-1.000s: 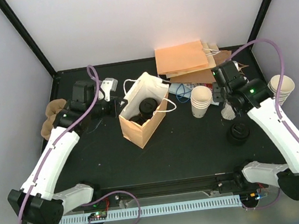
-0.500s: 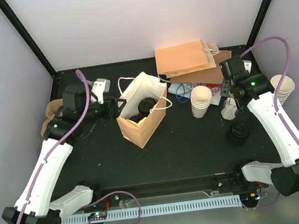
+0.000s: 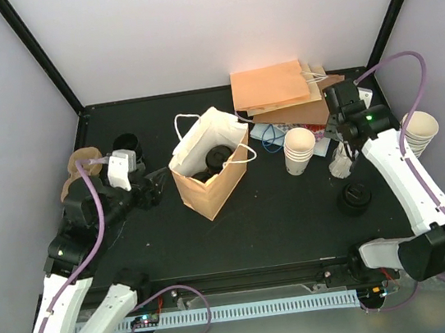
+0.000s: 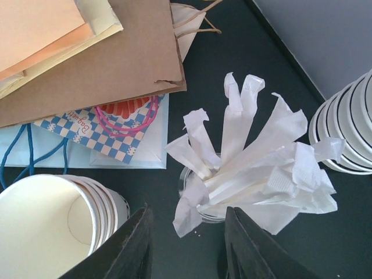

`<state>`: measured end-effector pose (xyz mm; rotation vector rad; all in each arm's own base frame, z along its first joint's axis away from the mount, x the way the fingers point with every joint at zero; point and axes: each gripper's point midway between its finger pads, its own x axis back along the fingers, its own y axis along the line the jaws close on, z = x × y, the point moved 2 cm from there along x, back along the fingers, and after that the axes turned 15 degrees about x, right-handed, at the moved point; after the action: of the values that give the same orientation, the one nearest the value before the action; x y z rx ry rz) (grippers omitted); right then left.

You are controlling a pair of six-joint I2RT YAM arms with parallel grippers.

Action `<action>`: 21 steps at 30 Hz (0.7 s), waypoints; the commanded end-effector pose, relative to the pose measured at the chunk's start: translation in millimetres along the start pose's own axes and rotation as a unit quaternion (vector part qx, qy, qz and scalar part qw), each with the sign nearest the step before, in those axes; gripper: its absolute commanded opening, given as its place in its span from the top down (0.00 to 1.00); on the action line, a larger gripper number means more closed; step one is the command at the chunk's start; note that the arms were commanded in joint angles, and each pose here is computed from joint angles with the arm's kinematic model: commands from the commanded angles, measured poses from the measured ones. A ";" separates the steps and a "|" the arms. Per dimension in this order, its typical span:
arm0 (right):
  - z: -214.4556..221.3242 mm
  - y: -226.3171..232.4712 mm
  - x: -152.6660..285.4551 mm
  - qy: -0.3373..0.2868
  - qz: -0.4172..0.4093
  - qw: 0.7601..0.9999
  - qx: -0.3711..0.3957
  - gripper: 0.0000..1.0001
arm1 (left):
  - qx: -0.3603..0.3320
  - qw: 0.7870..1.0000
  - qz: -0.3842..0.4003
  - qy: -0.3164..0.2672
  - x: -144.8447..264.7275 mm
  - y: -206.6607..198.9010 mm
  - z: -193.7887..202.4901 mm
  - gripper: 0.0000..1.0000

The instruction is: Pack the takeout coffee

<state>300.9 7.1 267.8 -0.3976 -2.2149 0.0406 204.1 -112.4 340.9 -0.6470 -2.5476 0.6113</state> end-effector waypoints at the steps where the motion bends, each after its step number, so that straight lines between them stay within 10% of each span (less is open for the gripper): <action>1: -7.0 -3.0 -7.0 -0.007 0.023 0.999 -0.027 0.63 | 0.001 0.999 -0.022 -0.033 5.4 7.9 -4.9 0.27; 21: -2.4 -5.3 -19.7 0.007 0.052 0.998 -0.026 0.71 | -0.024 0.998 -0.040 -0.035 10.2 16.3 1.8 0.26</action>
<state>310.7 1.6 252.7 -0.4882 -2.1689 0.0459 201.5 -97.7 331.1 -0.5526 -2.6129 0.5789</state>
